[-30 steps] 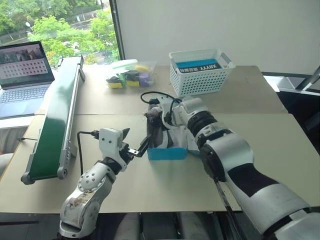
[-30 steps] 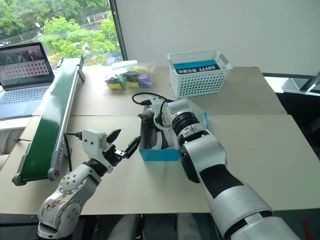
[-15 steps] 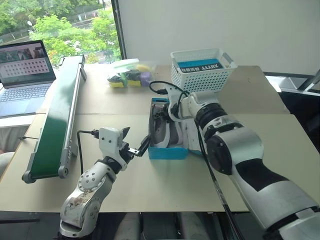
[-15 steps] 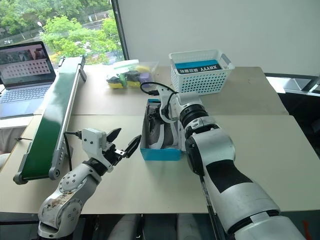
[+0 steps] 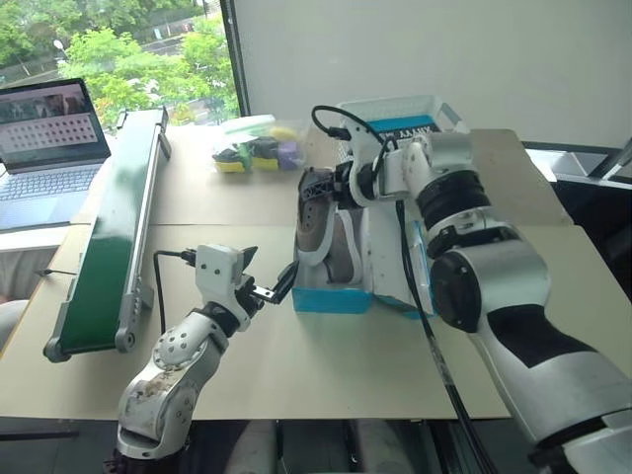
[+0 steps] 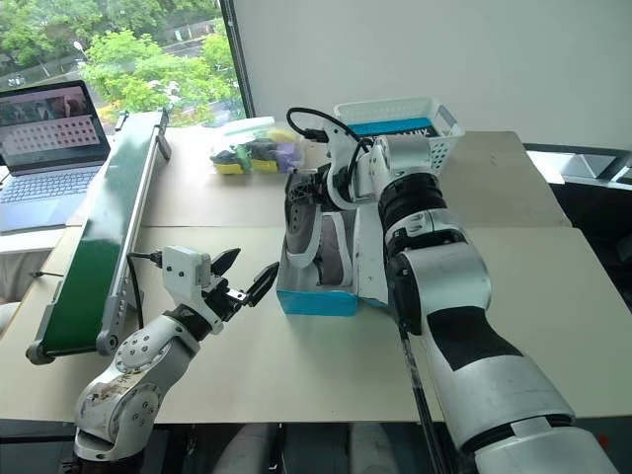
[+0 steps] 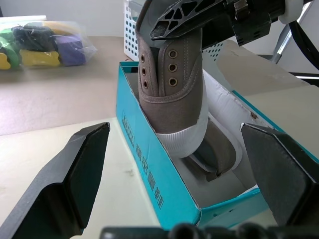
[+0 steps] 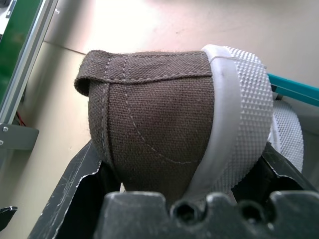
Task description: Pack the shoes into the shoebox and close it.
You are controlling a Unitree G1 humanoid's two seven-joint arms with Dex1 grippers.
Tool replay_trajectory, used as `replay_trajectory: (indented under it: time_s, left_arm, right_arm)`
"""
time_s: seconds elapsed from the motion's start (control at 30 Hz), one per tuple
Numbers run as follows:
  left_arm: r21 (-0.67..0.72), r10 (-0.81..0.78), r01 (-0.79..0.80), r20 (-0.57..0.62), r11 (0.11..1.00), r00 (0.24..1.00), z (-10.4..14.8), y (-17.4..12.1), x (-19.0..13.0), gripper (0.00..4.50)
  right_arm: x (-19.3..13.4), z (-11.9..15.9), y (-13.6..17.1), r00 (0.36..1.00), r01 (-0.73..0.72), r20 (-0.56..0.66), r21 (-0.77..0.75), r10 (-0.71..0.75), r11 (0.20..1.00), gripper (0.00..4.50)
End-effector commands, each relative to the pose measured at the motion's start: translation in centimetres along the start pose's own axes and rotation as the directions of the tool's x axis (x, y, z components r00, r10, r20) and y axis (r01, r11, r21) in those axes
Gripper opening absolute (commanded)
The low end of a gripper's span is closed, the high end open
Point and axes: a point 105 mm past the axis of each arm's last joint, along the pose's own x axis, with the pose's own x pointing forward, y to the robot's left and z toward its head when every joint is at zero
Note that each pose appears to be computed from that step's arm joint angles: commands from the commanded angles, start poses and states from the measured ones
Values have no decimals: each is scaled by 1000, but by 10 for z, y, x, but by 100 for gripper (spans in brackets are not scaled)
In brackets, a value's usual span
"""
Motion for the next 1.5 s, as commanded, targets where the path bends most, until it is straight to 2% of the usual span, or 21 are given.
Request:
replay_trajectory:
  time_s: [0.03,0.23,0.37,0.57,0.83,1.03,1.2,1.4,1.5]
  left_arm:
    - [15,-19,18,41,1000,999,11,-5,-2,450]
    - [8,-15,15,33,1000,999,8,-7,-4,450]
    - [2,-14,13,27,1000,1000,5,-6,-5,450]
    - [-11,-16,16,19,1000,1000,1,-6,-3,450]
    - [-11,-9,9,19,1000,1000,3,-4,-2,450]
    - [-11,-6,6,16,1000,1000,3,-4,-1,450]
    - [-11,-7,7,14,1000,1000,3,-5,-2,450]
    - [-14,-12,12,12,1000,1000,1,-8,-3,450]
    - [-13,-13,13,9,1000,1000,0,-8,-3,450]
  right_arm:
    - [4,-8,2,1000,-11,-23,-20,10,1000,331]
    - [3,-27,-13,994,24,-101,-63,-30,998,331]
    - [0,-34,-22,986,39,-156,-143,-61,989,331]
    - [18,-30,-9,988,29,-139,-285,-71,958,331]
    - [27,-36,-9,989,37,-130,-240,-70,970,331]
    - [29,-35,-16,989,94,-95,-197,-114,976,331]
    - [29,-32,-17,991,103,-67,-177,-117,979,445]
    - [31,-32,-13,993,85,-67,-185,-99,979,445]
    - [31,-33,-17,989,102,-77,-250,-124,963,445]
